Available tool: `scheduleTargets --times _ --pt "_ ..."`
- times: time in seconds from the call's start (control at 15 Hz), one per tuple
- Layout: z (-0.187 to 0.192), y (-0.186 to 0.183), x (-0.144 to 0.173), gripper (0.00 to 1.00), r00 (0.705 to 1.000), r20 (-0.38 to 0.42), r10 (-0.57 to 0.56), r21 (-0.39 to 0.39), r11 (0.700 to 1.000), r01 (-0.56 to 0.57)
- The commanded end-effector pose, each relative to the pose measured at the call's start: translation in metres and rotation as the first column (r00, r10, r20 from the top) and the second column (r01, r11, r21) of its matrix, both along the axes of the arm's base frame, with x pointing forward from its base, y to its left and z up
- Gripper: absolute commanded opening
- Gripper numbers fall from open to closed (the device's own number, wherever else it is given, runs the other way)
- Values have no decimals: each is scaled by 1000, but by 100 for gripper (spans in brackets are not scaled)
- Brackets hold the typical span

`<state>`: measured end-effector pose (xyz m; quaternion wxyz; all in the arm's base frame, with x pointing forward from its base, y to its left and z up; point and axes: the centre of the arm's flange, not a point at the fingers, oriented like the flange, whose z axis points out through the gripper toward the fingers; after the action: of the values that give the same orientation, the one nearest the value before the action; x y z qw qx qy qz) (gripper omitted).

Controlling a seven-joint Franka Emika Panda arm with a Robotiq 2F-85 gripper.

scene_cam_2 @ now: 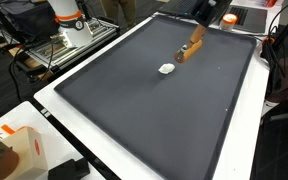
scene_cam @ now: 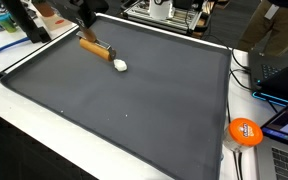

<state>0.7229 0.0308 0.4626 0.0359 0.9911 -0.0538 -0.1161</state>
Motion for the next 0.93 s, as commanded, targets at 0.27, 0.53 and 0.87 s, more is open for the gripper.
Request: scheduleTargets --times 0.27,0.53,0.87 --pt "-11 6 34 22 997 -41 -67 -19 998 66" --pt "-27 11 20 22 993 -56 -107 -29 994 106" --pt "-40 16 23 22 990 -73 -120 -28 993 119"
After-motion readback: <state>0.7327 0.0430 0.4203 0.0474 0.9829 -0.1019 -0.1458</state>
